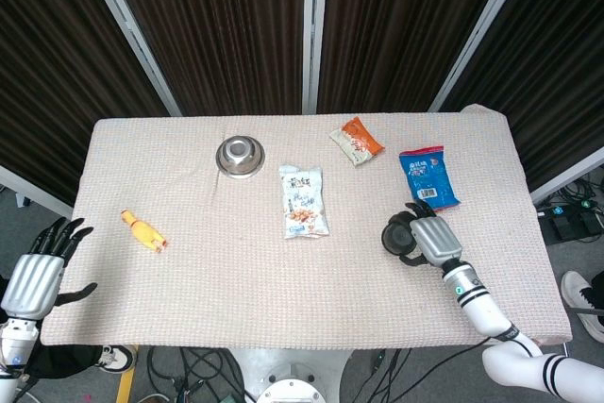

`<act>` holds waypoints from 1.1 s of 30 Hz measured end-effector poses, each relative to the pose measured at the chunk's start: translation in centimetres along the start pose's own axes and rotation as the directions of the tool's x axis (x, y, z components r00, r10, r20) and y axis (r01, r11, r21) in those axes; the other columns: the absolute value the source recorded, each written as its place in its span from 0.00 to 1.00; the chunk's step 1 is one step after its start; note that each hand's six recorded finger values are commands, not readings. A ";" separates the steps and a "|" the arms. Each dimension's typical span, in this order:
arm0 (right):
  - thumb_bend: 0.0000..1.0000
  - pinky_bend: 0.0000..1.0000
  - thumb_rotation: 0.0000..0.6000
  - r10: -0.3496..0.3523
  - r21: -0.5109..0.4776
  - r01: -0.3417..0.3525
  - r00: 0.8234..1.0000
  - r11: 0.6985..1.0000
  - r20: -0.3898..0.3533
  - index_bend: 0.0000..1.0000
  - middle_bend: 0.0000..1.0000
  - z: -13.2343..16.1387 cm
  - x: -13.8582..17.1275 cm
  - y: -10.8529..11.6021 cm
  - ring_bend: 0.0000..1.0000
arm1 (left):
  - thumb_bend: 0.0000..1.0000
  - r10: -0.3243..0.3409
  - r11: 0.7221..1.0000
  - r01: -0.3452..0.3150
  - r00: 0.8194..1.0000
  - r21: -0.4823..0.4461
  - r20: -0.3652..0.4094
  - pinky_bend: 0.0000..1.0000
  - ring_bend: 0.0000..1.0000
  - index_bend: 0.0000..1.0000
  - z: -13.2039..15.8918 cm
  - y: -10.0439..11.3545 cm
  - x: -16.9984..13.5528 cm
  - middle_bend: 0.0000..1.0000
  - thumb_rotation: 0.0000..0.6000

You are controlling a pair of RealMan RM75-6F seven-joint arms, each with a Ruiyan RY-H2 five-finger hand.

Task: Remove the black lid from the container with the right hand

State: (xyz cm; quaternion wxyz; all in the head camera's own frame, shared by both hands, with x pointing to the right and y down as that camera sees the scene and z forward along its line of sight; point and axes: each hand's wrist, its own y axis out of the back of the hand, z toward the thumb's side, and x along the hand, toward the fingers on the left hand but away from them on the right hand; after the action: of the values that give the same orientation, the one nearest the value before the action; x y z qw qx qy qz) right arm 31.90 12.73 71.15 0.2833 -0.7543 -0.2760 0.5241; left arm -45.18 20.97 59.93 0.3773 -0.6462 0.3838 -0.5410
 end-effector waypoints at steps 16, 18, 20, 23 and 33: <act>0.18 0.00 1.00 0.032 -0.037 -0.031 0.999 0.999 0.022 0.37 0.44 -1.5 -0.1 -1.8 0.08 | 0.09 -0.010 1.000 0.010 1.000 0.015 0.002 0.13 0.00 0.15 0.1 -0.4 -0.1 0.07 1.00; 0.18 0.00 1.00 0.036 -0.040 -0.035 0.999 0.999 0.025 0.37 0.44 -1.6 -0.1 -2.0 0.08 | 0.09 -0.012 1.000 0.012 1.000 0.017 -0.001 0.13 0.00 0.15 0.1 -0.4 -0.2 0.07 1.00; 0.17 0.00 1.00 0.043 -0.046 -0.041 0.999 0.998 0.027 0.37 0.44 -1.7 -0.2 -2.3 0.08 | 0.09 -0.012 1.000 0.012 1.000 0.018 -0.002 0.13 0.00 0.15 0.0 -0.3 -0.3 0.07 1.00; 0.12 0.00 1.00 0.057 -0.050 -0.056 0.998 0.997 0.029 0.32 0.41 -1.8 -0.3 -2.7 0.06 | 0.09 -0.014 1.000 0.014 1.000 0.019 -0.004 0.13 0.00 0.15 0.0 -0.3 -0.3 0.07 1.00; 0.00 0.00 1.00 0.091 -0.060 -0.089 0.996 0.994 0.026 0.02 0.11 -2.0 0.1 -2.6 0.00 | 0.09 -0.020 1.000 0.020 1.000 0.020 0.001 0.13 0.00 0.15 0.2 -0.4 -0.1 0.07 1.00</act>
State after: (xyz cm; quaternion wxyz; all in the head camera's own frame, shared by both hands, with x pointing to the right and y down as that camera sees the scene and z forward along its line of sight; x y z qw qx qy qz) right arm 33.49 14.27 73.50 0.2329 -0.7663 -0.2612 0.5389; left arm -45.00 21.29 60.25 0.3787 -0.6466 0.3713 -0.5483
